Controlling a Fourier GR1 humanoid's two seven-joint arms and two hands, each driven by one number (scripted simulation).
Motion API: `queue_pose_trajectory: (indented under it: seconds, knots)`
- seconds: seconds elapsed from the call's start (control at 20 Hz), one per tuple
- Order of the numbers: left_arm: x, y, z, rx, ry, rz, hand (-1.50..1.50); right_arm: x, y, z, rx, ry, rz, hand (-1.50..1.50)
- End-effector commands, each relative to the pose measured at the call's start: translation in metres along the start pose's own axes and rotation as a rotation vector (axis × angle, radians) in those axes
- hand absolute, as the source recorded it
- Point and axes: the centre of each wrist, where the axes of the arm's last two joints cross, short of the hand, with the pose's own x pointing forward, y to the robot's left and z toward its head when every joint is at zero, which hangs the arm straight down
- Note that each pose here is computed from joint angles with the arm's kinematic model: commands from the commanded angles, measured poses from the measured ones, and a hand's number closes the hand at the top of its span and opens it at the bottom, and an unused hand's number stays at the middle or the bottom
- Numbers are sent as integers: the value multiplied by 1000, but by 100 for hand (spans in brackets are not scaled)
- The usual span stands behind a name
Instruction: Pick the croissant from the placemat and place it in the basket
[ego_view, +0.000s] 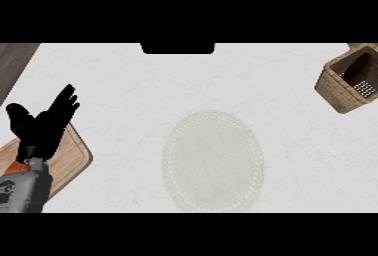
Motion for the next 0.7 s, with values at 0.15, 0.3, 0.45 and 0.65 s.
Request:
queue_pose_trajectory:
  seconds: [0.15, 0.3, 0.45, 0.65]
  knots:
    - [-15, 1, 9, 38, 18, 6, 0, -21, -24, -22, -47, 126, -162, -150]
    - [-17, 18, 14, 71, 44, 11, 0, -29, -41, -28, 27, 127, -161, -150]
    - [-14, 17, 13, 77, 45, 19, 0, -54, -49, -25, 113, 118, -110, -150]
    - [-11, 31, 15, 105, 43, 8, 0, -70, -71, -17, 185, 112, -109, -150]
